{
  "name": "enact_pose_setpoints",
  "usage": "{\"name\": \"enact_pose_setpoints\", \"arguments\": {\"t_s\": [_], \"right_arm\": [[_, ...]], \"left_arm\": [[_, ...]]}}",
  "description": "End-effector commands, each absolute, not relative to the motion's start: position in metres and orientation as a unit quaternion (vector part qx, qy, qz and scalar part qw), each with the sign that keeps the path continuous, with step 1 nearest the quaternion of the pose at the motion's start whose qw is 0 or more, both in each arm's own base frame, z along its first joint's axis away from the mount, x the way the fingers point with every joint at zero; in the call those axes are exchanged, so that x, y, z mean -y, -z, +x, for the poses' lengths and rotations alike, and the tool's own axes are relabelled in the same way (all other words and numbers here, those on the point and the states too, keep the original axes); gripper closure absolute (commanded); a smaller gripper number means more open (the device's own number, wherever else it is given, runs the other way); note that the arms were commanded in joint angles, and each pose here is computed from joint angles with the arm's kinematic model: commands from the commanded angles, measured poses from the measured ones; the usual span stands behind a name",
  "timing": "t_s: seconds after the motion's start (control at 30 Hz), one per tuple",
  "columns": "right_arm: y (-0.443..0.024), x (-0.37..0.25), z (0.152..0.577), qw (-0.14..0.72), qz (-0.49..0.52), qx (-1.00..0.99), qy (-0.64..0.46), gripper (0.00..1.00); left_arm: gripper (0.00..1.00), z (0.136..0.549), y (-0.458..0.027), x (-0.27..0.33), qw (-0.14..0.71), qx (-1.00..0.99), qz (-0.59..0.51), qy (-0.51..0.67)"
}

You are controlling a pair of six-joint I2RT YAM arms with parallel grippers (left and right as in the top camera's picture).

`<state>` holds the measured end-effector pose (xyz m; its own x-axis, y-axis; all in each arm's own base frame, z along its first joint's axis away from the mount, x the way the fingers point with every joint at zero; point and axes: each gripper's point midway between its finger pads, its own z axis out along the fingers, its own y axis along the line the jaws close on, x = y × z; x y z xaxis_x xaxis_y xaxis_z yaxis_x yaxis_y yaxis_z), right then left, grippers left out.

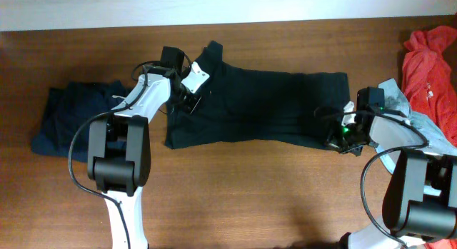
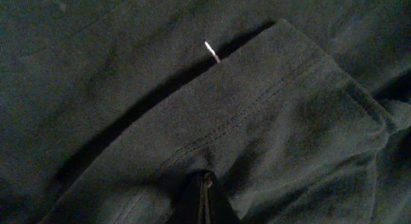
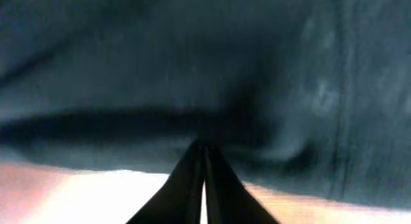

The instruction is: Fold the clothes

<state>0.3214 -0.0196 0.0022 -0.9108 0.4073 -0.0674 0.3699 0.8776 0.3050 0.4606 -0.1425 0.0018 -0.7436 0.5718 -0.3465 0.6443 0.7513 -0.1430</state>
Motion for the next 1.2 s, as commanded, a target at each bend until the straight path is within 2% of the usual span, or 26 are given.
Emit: {"name": "enact_pose_setpoints", "arguments": {"t_s": [0.0,0.13,0.23,0.4,0.47,0.63,0.77,0.9,1.07,1.13,1.17], "right_arm": [[0.010,0.023,0.316,0.067,0.215,-0.966,-0.128,0.93],[0.019,0.036,0.308,0.063,0.222,-0.969,-0.086,0.93],[0.021,0.037,0.287,0.022,0.236,-0.969,-0.071,0.96],[0.022,0.070,0.249,-0.034,0.301,-0.951,0.052,0.96],[0.021,0.075,0.244,-0.038,0.310,-0.947,0.070,0.96],[0.021,0.072,0.249,-0.032,0.310,-0.949,0.057,0.95],[0.020,0.070,0.253,-0.027,0.304,-0.951,0.050,0.95],[0.012,0.057,0.271,-0.010,0.262,-0.965,0.000,0.91],[-0.026,0.032,0.311,0.058,0.202,-0.973,-0.097,0.87],[-0.045,0.027,0.322,0.087,0.196,-0.970,-0.117,0.83],[-0.062,0.024,0.330,0.113,0.190,-0.966,-0.132,0.78]], "left_arm": [[0.99,0.453,0.031,0.136,0.108,-0.934,0.320,0.118],[1.00,0.454,0.031,0.136,0.110,-0.933,0.321,0.118],[0.99,0.456,0.030,0.136,0.114,-0.933,0.321,0.117],[0.99,0.466,0.029,0.132,0.129,-0.937,0.308,0.100],[0.99,0.470,0.028,0.133,0.137,-0.937,0.307,0.099],[0.98,0.479,0.022,0.134,0.154,-0.934,0.308,0.096],[0.85,0.490,-0.007,0.137,0.161,-0.936,0.299,0.097],[0.81,0.493,-0.053,0.137,0.157,-0.944,0.272,0.102],[0.80,0.473,-0.100,0.134,0.123,-0.950,0.268,0.106],[0.80,0.458,-0.110,0.131,0.098,-0.957,0.252,0.108],[0.80,0.442,-0.111,0.127,0.066,-0.966,0.225,0.109]]}}
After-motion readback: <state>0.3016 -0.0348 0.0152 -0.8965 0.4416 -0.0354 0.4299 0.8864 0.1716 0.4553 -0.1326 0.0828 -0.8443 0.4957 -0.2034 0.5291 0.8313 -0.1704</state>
